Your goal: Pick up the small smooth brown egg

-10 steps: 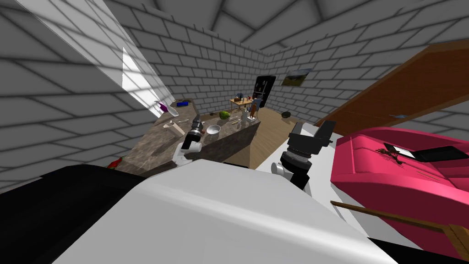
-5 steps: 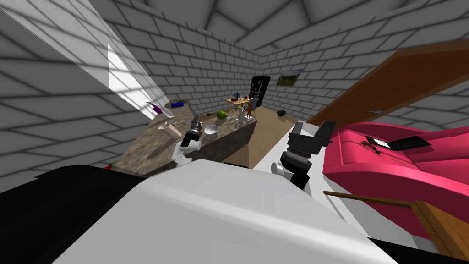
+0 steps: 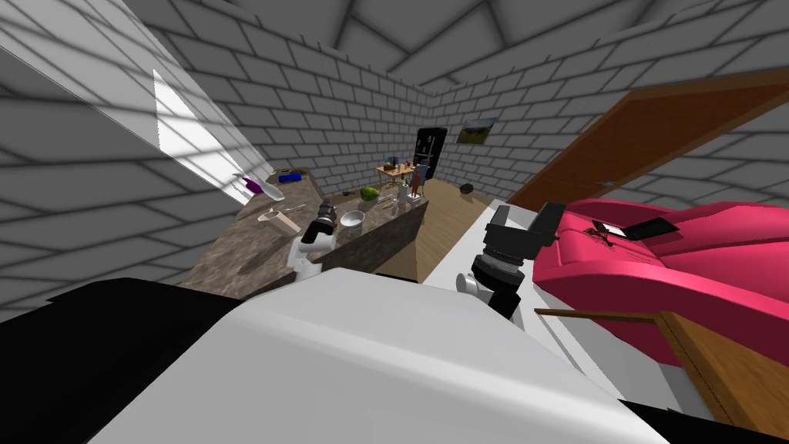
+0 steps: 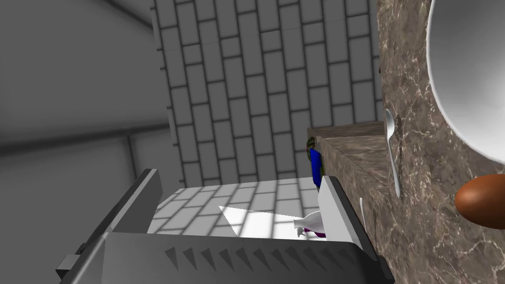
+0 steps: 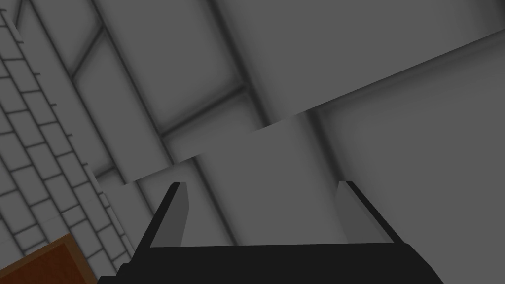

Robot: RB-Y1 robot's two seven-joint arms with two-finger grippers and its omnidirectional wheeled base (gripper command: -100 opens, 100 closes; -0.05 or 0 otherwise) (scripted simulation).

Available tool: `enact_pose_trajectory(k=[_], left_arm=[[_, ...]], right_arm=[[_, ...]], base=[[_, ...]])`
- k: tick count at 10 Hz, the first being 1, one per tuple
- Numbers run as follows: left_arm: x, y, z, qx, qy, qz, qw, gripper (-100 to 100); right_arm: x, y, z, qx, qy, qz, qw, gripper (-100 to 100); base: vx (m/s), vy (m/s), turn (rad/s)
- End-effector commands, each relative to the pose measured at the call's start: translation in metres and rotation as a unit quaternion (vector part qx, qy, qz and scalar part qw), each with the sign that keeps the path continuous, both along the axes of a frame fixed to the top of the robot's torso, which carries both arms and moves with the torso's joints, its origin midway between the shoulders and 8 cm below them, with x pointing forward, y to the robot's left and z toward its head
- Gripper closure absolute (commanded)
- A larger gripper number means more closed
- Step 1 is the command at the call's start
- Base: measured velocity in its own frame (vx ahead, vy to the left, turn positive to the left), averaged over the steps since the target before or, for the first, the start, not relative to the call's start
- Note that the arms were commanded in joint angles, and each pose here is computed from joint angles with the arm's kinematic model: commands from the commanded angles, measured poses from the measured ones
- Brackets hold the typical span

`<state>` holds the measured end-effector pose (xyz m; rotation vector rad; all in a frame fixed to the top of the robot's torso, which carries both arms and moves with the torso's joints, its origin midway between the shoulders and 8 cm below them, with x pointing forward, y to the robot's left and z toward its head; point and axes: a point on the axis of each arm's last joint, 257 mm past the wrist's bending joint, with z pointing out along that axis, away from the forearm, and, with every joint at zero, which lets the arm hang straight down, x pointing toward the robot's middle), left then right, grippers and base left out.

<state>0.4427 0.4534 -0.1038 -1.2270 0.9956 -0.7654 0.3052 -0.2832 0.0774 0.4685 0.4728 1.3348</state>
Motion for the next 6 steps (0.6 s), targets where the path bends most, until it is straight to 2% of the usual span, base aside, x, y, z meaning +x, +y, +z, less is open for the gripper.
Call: enact_pose_trajectory(k=[1,2,3,6], left_arm=[[-0.002,0.006,-0.008,-0.009,0.014,0.009,0.9998,-100],[-0.004,0.016,-0.014,-0.02,0.024,0.021,0.9993,-100],[-0.005,0.017,-0.018,-0.024,0.032,0.023,0.9989,-100],[-0.012,0.036,-0.034,-0.049,0.059,0.05,0.9958,-100]], right_arm=[[0.0,0.0,0.0,0.0,0.0,0.0,1.0,0],[0.0,0.0,0.0,0.0,0.0,0.0,1.0,0],[0.0,0.0,0.0,0.0,0.0,0.0,1.0,0],[0.0,0.0,0.0,0.0,0.0,0.0,1.0,0]], base=[[-0.019,0.012,-0.074],[-0.02,0.013,-0.137],[-0.017,0.014,-0.071],[-0.012,0.018,-0.11]])
